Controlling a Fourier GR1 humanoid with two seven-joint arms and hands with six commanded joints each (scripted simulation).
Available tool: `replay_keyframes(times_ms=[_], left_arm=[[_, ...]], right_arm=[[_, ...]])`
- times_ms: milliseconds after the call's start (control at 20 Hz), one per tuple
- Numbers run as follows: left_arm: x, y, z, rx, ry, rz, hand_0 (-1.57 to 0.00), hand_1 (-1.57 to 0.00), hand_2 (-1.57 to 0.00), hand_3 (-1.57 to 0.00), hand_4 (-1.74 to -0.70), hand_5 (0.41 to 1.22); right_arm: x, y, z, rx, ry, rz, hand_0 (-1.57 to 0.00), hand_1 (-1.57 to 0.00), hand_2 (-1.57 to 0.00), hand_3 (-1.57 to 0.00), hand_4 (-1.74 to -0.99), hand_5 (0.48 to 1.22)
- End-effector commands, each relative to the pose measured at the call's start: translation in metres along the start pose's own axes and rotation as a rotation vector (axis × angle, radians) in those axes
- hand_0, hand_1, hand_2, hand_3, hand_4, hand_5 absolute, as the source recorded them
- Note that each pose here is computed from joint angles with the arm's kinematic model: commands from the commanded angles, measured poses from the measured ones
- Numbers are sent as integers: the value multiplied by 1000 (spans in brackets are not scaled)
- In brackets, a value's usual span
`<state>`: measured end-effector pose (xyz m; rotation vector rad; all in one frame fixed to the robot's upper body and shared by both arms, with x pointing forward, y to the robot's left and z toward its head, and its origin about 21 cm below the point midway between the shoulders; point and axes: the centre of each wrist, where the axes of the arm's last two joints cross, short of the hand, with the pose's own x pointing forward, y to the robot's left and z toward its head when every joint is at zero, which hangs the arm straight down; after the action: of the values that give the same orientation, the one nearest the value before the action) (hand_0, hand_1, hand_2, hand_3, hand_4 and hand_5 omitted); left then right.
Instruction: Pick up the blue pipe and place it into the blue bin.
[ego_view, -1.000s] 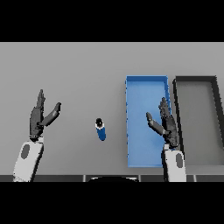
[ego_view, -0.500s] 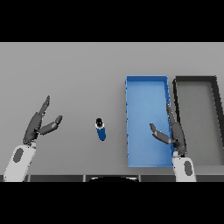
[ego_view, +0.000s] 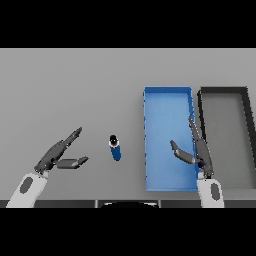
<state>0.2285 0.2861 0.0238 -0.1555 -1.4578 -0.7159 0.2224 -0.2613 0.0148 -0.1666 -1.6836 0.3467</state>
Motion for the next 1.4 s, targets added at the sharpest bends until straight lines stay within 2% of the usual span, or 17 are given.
replay_keyframes(times_ms=[0, 300, 750, 950, 1050, 1100, 1200, 1300, 1350], left_arm=[[3, -8, -4, -29, 7, -1, 1, 1, 1, 1, -1113, 497], [6, -47, -23, -131, 19, -9, 1, 1, 1, 1, -1144, 452], [1, -89, -75, -140, -49, 37, 1, 1, 1, 1, -1134, 459], [-4, -95, -88, -135, -20, -17, 1, 1, 1, 1, -1062, 425], [-5, -101, -92, -149, -34, 2, 1, 1, 1, 1, -1062, 420], [-7, -111, -96, -157, -30, 25, 1, 1, 1, 1, -1078, 428], [-6, -112, -103, -153, -57, 43, 1, 1, 1, 1, -1107, 463], [-5, -115, -106, -137, -84, 105, 1, -41, -151, -121, -1186, 550], [-7, -118, -107, -140, -91, 138, -10, -156, -308, -276, -1243, 613]], right_arm=[[0, 0, 1, 0, 13, 11, 1, 1, 1, 1, -1164, 617], [2, 3, -1, -5, 20, -10, 1, 1, 1, 1, -1205, 618], [0, 0, 4, -12, 22, -18, 1, 1, 1, 1, -1210, 631], [-2, -4, 4, -13, 20, -18, 1, 1, 1, 1, -1222, 642], [0, -5, 6, -16, 7, -12, 1, 1, 1, 1, -1214, 645], [1, -4, 7, -14, 17, -8, 1, 1, 1, 1, -1207, 646], [-3, -3, 8, -19, 27, -2, 1, 1, 1, 1, -1207, 650], [-3, -3, 8, -18, 6, -4, 1, 1, 1, 1, -1213, 655], [-3, -3, 6, -20, 13, -12, 1, 1, 1, 1, -1217, 655]])
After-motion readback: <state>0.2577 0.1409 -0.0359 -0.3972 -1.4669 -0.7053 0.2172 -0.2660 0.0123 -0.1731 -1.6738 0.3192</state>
